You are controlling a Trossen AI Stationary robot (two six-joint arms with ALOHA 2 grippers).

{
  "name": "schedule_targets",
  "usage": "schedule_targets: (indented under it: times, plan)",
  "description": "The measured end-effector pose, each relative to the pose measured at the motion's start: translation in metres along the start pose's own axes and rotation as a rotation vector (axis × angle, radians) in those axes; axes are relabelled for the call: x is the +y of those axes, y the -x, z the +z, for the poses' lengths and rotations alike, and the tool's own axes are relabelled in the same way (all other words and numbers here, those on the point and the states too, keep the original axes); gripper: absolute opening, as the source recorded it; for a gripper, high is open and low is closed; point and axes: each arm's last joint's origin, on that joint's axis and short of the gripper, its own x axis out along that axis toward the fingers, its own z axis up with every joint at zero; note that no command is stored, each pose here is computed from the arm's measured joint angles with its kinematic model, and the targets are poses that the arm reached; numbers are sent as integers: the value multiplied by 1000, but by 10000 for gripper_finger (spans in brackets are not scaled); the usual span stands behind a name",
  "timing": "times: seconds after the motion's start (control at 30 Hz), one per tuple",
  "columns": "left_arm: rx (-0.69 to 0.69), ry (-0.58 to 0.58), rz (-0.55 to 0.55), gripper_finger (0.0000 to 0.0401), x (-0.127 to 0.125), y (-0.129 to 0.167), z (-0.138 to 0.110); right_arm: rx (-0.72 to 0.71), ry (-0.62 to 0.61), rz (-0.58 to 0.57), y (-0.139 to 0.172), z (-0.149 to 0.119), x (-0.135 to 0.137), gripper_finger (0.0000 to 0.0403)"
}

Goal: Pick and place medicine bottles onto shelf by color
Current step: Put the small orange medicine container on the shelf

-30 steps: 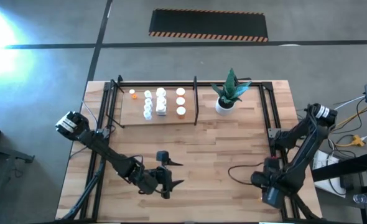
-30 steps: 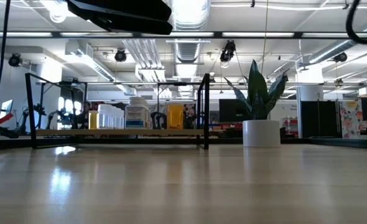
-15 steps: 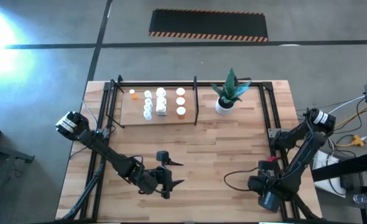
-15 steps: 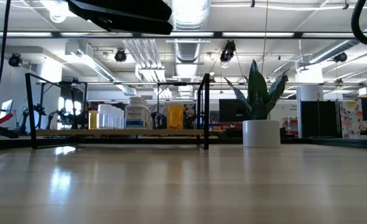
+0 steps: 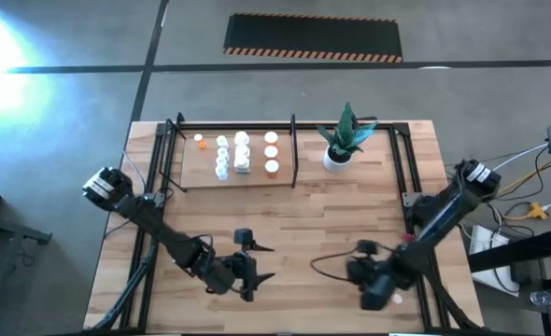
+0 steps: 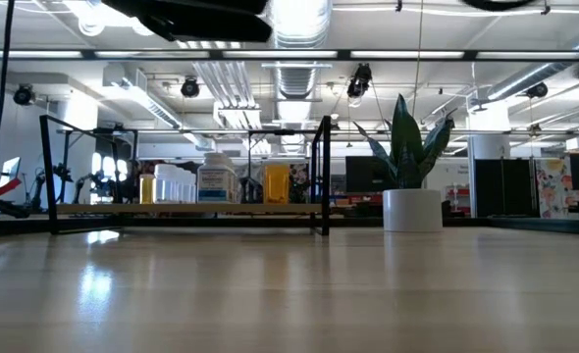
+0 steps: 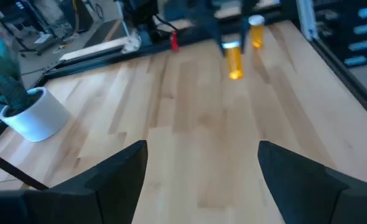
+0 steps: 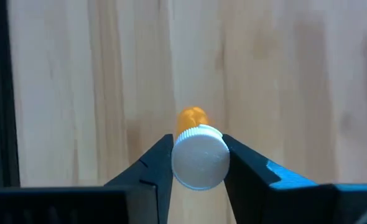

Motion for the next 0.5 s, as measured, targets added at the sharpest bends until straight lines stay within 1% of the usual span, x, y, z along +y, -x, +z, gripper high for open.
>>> schedule_targets:
  times: [0.1,0.23,0.37,0.43,0.5]
  plan:
    - [34,11,-19,288,-4,8,-3,-91,43,36,-3,39,-8,105]
    - [141,113,-16,288,-5,23,-12,-166,135,80,-10,93,-19,97]
    - [289,229,33,288,-4,40,-30,-161,201,100,-27,143,-27,103]
    - [342,260,61,288,-4,46,-38,-144,220,102,-38,165,-31,104]
    - [367,278,75,288,-5,50,-43,-118,232,78,-48,183,-35,103]
